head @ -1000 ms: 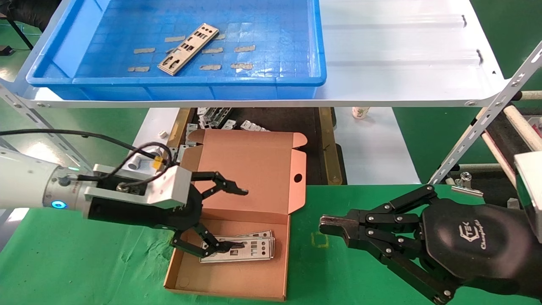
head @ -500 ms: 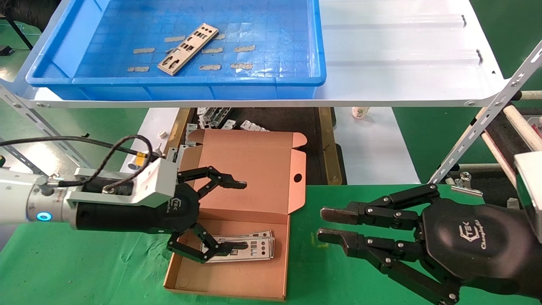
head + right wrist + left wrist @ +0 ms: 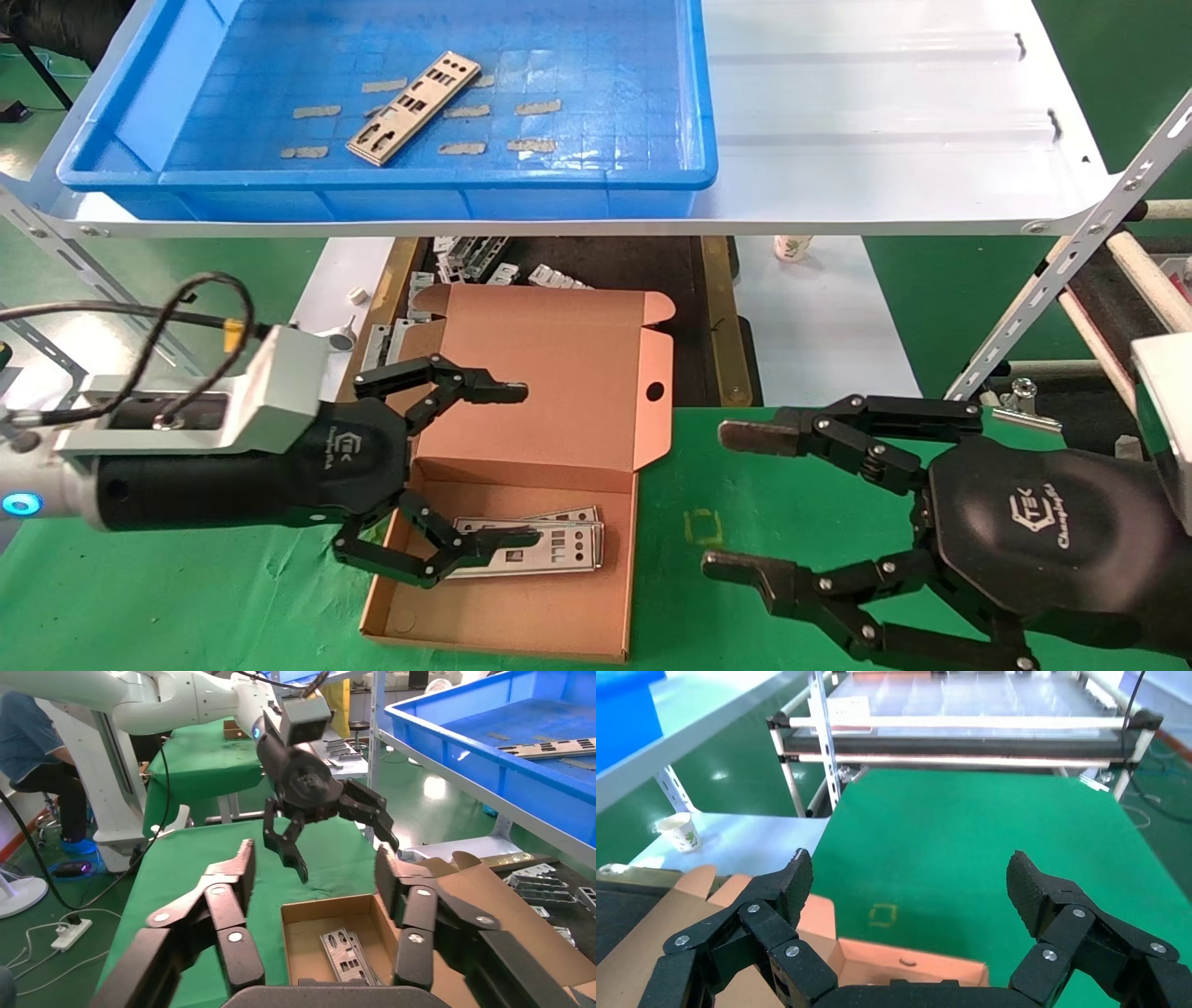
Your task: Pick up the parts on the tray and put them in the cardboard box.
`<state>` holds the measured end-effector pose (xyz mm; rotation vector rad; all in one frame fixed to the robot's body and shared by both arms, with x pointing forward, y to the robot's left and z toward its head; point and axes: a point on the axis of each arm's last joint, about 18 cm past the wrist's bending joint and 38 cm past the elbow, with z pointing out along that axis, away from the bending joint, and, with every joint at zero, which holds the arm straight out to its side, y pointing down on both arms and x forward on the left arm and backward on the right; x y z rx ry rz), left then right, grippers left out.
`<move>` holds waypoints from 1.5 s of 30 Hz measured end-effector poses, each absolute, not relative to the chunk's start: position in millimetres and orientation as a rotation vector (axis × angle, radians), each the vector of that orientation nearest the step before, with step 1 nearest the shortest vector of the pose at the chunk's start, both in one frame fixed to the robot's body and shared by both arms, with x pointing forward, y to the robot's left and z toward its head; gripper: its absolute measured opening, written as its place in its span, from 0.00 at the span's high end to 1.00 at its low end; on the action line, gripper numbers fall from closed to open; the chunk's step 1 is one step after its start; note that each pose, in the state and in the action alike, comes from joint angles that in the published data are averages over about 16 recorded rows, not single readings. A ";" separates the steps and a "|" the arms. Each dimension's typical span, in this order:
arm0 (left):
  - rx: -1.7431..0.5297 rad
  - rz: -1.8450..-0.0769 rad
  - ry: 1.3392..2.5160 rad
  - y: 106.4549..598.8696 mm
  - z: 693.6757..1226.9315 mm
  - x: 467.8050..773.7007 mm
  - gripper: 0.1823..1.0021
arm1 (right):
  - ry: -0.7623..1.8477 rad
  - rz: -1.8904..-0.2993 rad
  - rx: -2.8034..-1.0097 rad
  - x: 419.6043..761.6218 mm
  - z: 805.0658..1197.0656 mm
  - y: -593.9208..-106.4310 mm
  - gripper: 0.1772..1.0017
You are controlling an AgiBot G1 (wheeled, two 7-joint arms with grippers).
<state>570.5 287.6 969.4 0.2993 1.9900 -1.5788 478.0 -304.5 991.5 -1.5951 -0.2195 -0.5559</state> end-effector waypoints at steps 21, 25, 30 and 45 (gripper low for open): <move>0.274 -1.751 1.924 298.7 986.3 504.2 0.00 | -0.220 -0.556 -1.595 478.0 991.5 -304.5 0.08; 0.276 -1.774 1.923 299.5 989.0 491.1 0.00 | -0.219 -0.556 -1.595 478.0 991.5 -304.5 0.04; 0.281 -1.793 1.923 299.9 991.6 477.8 0.00 | -0.219 -0.556 -1.595 478.0 991.5 -304.6 0.01; 0.283 -1.803 1.922 300.1 993.0 471.7 0.00 | -0.219 -0.556 -1.595 478.0 991.5 -304.6 0.00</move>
